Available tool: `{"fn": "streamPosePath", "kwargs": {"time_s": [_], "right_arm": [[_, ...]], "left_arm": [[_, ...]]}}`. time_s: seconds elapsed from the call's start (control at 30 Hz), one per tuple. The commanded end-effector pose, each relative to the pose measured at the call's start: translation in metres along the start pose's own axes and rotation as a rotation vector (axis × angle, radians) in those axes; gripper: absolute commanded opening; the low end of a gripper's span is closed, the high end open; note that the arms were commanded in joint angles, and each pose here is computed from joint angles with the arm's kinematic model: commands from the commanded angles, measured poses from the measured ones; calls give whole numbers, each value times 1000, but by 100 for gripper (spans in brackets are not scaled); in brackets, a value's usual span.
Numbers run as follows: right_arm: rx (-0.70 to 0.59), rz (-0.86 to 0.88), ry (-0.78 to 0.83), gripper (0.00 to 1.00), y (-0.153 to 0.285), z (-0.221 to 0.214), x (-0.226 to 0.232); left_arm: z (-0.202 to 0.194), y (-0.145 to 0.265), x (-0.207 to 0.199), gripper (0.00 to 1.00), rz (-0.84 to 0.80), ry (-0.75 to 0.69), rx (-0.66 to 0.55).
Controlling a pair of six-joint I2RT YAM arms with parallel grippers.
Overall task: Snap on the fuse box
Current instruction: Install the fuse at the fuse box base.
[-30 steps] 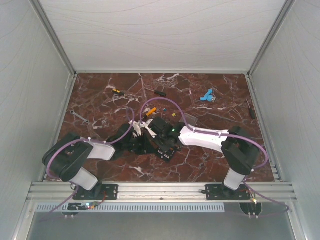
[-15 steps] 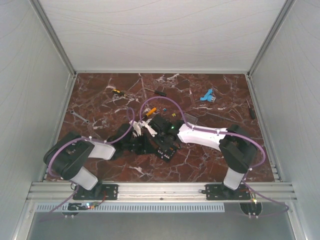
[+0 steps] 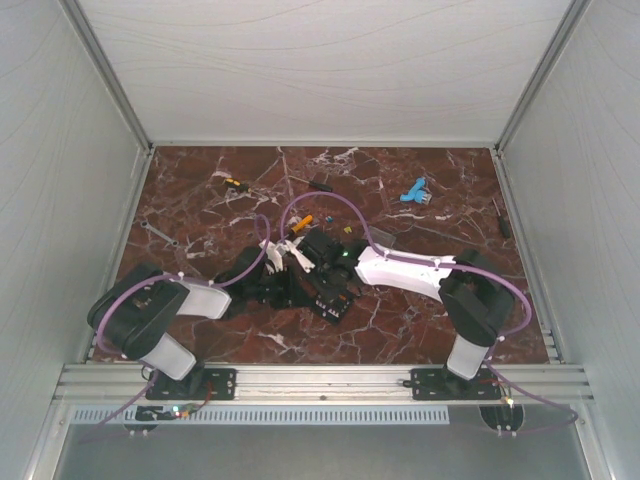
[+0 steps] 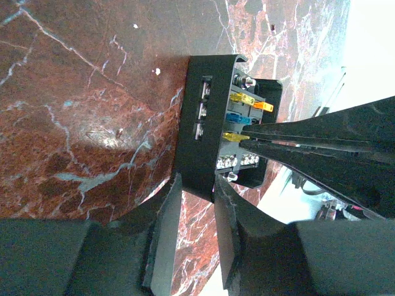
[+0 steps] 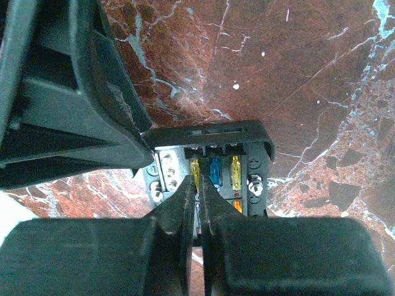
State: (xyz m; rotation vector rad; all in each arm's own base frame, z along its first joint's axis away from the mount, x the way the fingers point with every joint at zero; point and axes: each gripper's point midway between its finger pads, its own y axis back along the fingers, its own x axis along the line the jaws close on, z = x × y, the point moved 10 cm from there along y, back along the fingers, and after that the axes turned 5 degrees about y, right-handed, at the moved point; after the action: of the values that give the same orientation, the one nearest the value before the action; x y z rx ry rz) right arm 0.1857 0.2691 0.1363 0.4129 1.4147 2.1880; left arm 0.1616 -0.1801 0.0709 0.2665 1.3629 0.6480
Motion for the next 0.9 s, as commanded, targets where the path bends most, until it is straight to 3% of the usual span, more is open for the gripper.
{"fn": "streamPosePath", "kwargs": {"time_s": [0.0, 0.07, 0.27, 0.43, 0.87], "right_arm": [[6, -2, -30, 7, 10, -7, 3], [-30, 2, -38, 14, 17, -3, 3], [-151, -4, -137, 20, 37, 1, 0], [-171, -6, -243, 20, 40, 3, -4], [-120, 23, -305, 14, 12, 1, -2]], "left_arm": [[7, -1, -3, 28, -1, -37, -27], [7, 0, -4, 28, -5, -40, -30], [7, 2, -6, 30, -13, -43, -35], [8, 2, -7, 31, -20, -47, -32], [7, 2, -8, 31, -32, -45, -22]]}}
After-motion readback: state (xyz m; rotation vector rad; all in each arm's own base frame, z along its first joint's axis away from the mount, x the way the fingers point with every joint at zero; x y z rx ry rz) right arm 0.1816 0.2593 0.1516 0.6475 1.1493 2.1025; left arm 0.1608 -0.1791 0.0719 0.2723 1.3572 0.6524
